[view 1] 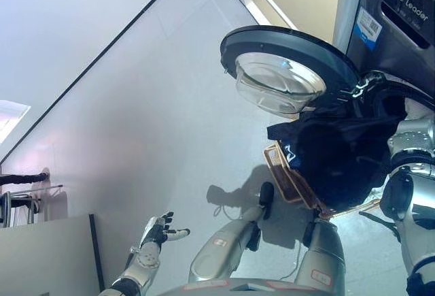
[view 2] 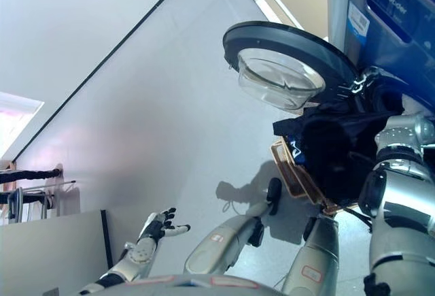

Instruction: Put the clothes in the basket into the washing machine.

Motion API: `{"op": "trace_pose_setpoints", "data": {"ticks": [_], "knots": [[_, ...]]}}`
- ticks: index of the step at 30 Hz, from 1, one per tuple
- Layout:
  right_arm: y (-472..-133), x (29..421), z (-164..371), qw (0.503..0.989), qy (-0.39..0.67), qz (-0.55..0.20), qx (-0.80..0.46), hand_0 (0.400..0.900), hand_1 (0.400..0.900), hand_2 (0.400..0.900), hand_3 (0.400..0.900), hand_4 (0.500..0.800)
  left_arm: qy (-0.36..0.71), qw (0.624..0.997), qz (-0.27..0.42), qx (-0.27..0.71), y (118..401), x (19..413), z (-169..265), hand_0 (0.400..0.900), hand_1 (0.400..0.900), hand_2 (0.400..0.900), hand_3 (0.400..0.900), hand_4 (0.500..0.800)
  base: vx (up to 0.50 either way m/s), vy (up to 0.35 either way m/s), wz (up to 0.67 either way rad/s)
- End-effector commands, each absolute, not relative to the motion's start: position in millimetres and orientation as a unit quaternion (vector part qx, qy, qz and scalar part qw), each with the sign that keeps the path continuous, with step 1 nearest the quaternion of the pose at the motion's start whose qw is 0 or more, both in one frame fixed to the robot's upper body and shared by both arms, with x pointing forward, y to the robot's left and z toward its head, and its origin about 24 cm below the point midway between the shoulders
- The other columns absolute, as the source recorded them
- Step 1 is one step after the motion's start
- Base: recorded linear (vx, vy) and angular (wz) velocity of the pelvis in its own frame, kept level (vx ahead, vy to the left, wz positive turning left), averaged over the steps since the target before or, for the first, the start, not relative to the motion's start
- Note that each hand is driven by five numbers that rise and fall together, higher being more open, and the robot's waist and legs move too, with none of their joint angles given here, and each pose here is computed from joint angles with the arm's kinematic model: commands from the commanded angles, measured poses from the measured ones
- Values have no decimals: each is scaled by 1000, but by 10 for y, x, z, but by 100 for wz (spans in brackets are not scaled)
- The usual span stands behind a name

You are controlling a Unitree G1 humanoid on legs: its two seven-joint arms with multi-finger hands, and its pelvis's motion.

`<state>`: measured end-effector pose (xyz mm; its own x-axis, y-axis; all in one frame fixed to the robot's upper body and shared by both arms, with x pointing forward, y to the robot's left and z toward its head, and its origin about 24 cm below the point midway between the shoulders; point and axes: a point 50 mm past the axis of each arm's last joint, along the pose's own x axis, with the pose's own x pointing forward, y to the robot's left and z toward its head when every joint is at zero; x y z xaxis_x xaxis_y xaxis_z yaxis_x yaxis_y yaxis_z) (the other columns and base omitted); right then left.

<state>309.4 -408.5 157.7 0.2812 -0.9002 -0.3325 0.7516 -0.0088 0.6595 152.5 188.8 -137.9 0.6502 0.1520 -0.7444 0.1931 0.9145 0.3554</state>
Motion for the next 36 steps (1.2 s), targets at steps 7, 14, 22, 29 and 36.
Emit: {"op": "trace_pose_setpoints", "data": {"ticks": [7,14,22,29,36], "knots": [[-4461,2848,2141,730,-205,-562,331,900,900,900,900,800,445,864,6,237,2190,1390,-1405,900,900,900,900,800,37,-21,5],[-4420,2883,1918,739,-171,-559,335,900,900,900,900,800,468,856,3,219,2151,1298,-1463,900,900,900,900,800,8,6,-1],[-4273,2950,1438,770,-76,-551,314,900,900,900,900,800,478,852,9,213,2141,1288,-1483,900,900,900,900,800,7,9,-4],[-4065,2861,769,787,34,-549,279,900,900,900,900,800,486,847,7,213,2086,1318,-1503,900,900,900,900,800,1,-3,-2],[-3625,2318,-353,802,207,-519,212,900,900,900,900,800,548,800,37,240,2239,985,-1600,900,900,900,900,800,15,-47,-3]]}}
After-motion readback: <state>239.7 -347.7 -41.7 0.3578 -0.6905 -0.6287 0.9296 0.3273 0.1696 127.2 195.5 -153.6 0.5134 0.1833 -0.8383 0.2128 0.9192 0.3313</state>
